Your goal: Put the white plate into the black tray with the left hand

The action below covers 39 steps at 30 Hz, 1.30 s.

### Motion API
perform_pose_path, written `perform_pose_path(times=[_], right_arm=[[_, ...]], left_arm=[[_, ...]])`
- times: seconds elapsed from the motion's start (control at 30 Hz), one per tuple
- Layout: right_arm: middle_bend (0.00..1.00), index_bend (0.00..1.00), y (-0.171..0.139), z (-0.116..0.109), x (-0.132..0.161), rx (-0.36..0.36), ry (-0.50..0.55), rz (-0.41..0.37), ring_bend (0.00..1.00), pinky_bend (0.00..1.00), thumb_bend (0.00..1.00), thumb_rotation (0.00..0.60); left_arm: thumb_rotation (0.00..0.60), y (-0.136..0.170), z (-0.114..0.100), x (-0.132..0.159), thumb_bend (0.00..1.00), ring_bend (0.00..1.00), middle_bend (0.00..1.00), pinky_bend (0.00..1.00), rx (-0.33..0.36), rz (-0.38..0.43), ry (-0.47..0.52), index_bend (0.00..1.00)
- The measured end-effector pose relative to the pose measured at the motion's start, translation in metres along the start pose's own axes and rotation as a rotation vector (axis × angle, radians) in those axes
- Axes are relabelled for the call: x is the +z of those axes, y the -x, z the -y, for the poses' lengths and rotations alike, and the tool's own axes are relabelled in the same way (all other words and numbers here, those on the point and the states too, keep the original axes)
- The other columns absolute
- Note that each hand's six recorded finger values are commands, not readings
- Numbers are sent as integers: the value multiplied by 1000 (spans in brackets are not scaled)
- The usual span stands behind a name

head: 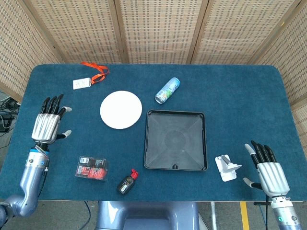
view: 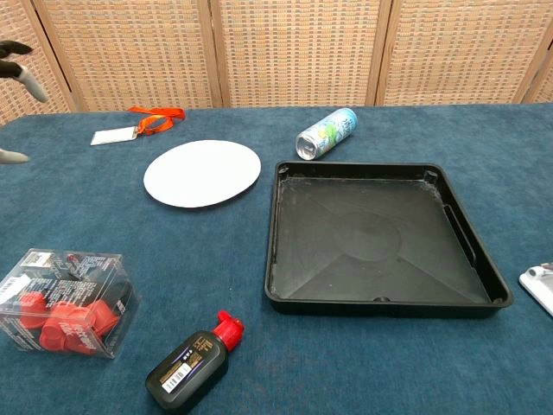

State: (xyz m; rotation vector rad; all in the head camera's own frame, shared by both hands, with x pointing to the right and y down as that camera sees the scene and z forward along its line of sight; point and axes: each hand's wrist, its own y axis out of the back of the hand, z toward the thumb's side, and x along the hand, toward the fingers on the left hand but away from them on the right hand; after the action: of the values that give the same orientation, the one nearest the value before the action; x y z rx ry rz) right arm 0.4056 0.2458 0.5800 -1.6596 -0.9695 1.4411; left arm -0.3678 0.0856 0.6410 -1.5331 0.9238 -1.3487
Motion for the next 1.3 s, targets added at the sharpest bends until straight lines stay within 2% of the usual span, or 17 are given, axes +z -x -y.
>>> perform_pose_path(times=[0.2, 0.6, 1.1, 1.3], right_arm=[[0, 11, 1, 1, -4, 1, -2, 11, 0, 0, 165, 600], [0, 10, 2, 3, -9, 6, -9, 27, 0, 0, 165, 600], [0, 10, 4, 6, -12, 10, -21, 40, 0, 0, 164, 600], [0, 11, 4, 7, -12, 10, -23, 40, 0, 0, 165, 600]], left_arm=[[600, -28, 26, 18, 88, 0, 0, 0, -36, 25, -10, 417], [600, -54, 68, 53, 90, 0, 0, 0, -106, 92, -53, 452], [600, -67, 91, 51, 90, 0, 0, 0, -181, 128, -93, 460], [600, -70, 98, 56, 90, 0, 0, 0, -180, 134, -95, 476]])
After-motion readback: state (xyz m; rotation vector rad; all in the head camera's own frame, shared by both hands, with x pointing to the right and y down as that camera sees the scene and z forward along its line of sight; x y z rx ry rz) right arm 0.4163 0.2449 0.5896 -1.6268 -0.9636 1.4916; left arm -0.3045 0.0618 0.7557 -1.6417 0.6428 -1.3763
